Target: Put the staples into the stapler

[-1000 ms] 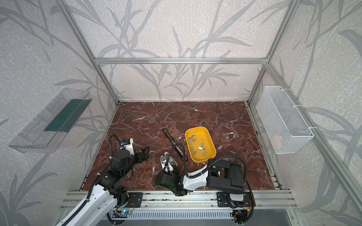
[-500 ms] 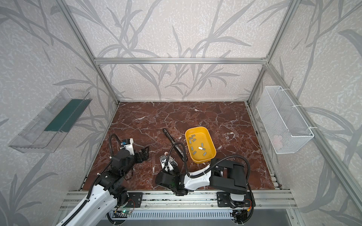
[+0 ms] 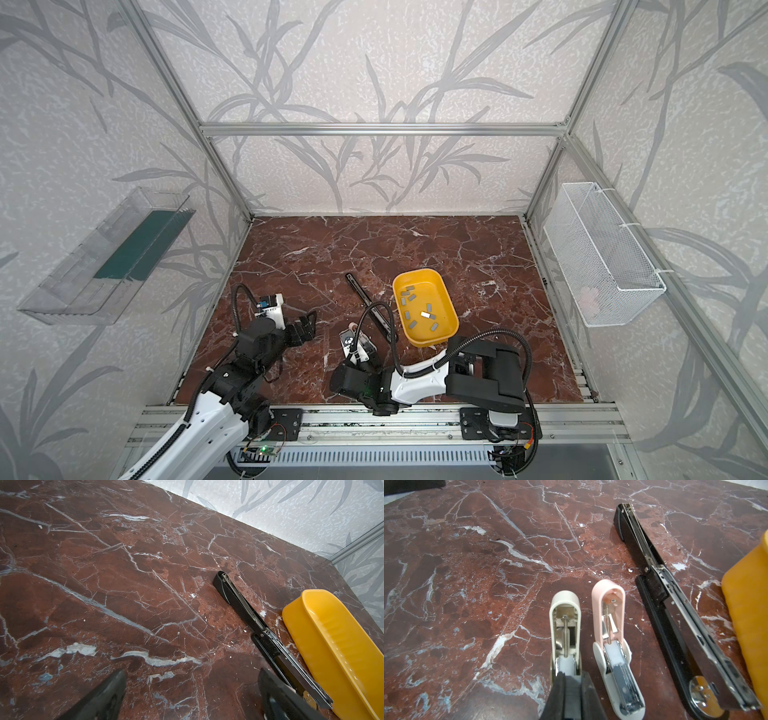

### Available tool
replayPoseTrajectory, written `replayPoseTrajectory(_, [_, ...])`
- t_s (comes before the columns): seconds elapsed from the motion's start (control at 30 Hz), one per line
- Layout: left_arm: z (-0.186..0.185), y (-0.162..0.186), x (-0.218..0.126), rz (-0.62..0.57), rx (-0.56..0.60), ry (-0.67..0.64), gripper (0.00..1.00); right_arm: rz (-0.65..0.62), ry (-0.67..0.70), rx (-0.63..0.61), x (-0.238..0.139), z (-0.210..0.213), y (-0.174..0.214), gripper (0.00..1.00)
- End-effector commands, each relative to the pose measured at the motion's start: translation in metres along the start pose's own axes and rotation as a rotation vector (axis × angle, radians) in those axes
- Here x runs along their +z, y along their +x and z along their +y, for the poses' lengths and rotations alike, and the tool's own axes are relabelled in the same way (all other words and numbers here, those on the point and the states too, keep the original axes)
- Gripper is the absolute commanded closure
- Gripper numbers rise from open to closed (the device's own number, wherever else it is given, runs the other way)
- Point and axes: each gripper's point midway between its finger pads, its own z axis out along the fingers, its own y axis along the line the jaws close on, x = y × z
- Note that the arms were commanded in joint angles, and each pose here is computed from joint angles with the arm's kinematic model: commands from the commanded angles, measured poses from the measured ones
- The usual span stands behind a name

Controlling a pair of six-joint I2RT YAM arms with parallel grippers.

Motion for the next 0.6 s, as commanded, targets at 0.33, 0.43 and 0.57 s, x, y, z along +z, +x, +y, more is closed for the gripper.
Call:
replayPoseTrajectory(0.33, [-0.0019, -0.005, -0.0002, -0.018, -0.023, 0.003, 0.01, -0.019, 0.022, -0.009, -0.0035, -0.0011, -0.0051, 0.99])
replayPoseTrajectory(0.43, [-0.0018, -0.0048, 0.0, -0.017, -0.024, 0.003, 0.01, -0.018, 0.021, -0.009, -0.0029, -0.0004, -0.0052, 0.99])
replayPoseTrajectory(0.57, [-0.0017, -0.0048, 0.0, -0.017, -0.024, 0.003, 0.01, -0.015, 0.02, -0.01, -0.0025, -0.0001, -0.0038, 0.99])
